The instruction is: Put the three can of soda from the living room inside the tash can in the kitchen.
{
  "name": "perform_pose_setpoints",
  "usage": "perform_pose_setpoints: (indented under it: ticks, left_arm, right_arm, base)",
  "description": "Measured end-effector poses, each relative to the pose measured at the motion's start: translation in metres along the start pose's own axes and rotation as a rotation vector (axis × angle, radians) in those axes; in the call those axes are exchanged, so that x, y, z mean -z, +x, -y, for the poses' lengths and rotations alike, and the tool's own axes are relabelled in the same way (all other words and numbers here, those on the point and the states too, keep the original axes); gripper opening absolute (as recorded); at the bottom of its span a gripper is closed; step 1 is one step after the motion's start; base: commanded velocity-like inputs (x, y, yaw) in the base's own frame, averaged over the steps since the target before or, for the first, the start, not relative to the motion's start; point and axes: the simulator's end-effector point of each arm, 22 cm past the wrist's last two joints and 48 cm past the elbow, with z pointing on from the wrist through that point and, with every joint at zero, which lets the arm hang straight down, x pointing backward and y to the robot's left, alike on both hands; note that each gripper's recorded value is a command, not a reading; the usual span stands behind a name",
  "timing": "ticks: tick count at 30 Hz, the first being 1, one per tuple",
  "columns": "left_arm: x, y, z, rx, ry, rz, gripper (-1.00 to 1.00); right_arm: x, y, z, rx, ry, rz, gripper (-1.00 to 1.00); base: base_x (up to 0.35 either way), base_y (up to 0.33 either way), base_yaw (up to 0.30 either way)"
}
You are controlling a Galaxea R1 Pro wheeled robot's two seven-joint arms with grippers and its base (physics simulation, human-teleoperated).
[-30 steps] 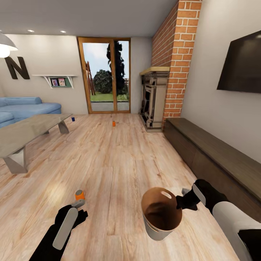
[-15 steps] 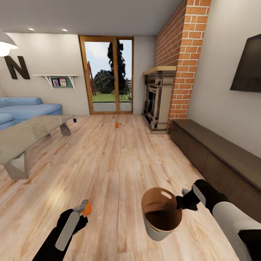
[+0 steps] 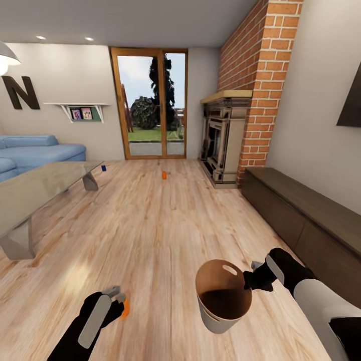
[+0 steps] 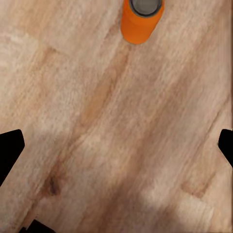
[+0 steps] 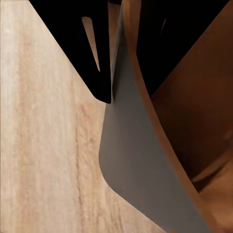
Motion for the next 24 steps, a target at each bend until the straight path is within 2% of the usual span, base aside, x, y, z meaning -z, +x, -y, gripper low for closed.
perform_pose_setpoints:
  ticks: [14,24]
  left_arm:
    - [-0.0074,0.0094,-0.0013,-0.009,0.005,-0.023,1.00]
    - [-0.0099,0.0063,-0.0068,-0.009,0.005,-0.019,1.00]
  right_arm:
    - [0.0003,-0.0001,0.0018,0.005,0.008,0.000,-1.00]
    - [0.0015,-0.0012,0.0033,0.006,0.010,0.003,-1.00]
  base:
    - [0.347,0.003,0.000]
    - [0.347,0.000,0.000]
